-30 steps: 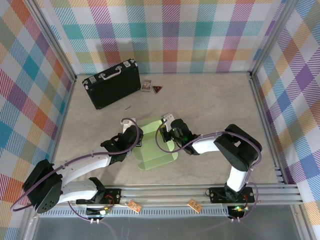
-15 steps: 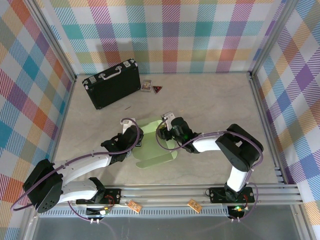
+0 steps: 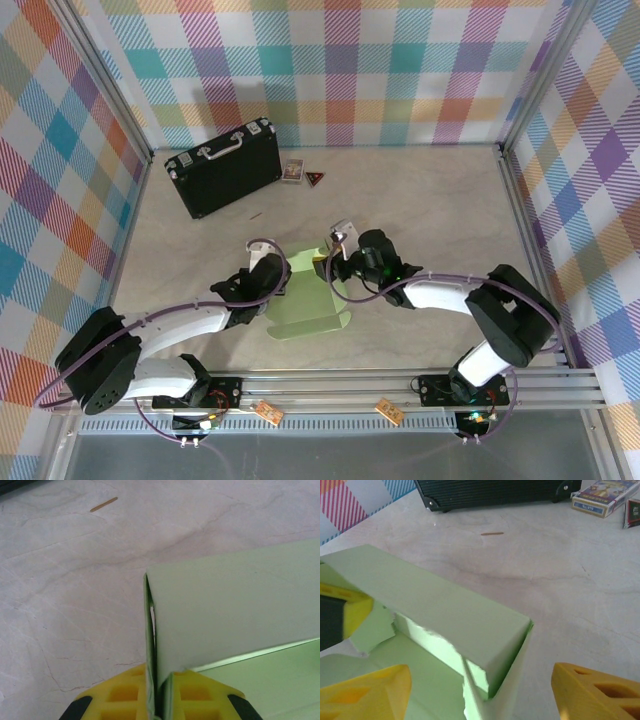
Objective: Fold the paper box
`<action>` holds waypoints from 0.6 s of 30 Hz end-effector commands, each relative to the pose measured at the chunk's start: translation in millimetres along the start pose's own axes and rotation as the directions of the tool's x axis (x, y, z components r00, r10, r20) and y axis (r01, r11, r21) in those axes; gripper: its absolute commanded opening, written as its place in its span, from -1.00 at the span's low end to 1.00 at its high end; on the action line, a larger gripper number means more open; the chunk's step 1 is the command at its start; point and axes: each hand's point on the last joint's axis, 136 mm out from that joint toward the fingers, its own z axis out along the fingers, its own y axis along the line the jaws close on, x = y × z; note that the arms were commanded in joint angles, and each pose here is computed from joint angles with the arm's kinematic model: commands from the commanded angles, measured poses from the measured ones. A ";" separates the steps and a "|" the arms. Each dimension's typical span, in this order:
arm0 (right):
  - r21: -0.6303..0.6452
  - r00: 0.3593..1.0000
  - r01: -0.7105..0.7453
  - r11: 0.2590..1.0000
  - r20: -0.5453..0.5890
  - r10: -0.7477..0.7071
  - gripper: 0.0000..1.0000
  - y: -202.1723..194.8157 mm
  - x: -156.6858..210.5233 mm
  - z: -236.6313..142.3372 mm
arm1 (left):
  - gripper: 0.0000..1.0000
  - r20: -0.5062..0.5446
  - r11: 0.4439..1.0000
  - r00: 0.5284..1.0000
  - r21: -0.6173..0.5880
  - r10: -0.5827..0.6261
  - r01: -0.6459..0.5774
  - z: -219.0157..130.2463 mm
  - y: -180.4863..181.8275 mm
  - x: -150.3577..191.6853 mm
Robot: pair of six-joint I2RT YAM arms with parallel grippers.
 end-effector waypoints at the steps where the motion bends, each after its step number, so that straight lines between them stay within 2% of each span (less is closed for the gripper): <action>1: 0.015 1.000 0.001 1.000 -0.005 -0.001 0.48 -1.9 -0.2 -6.7 | -1.00 0.042 1.000 0.999 -0.015 0.006 -0.005 6.2 0.3 0.5; 9: 0.025 0.999 -0.001 1.000 0.053 0.000 0.46 -1.7 -7.5 -24.5 | -1.00 0.129 1.000 0.992 -0.006 0.011 -0.010 11.3 1.7 3.8; 14: 0.088 0.985 -0.168 0.982 0.050 0.164 0.46 -19.7 -16.7 -32.5 | -1.00 0.170 0.999 0.985 0.021 0.033 -0.037 12.9 -5.2 9.6; 18: 0.067 0.957 -0.290 0.955 0.042 0.288 0.48 -20.8 -20.4 -31.4 | -1.00 0.197 0.998 0.980 0.042 0.038 -0.047 16.3 -10.5 16.0</action>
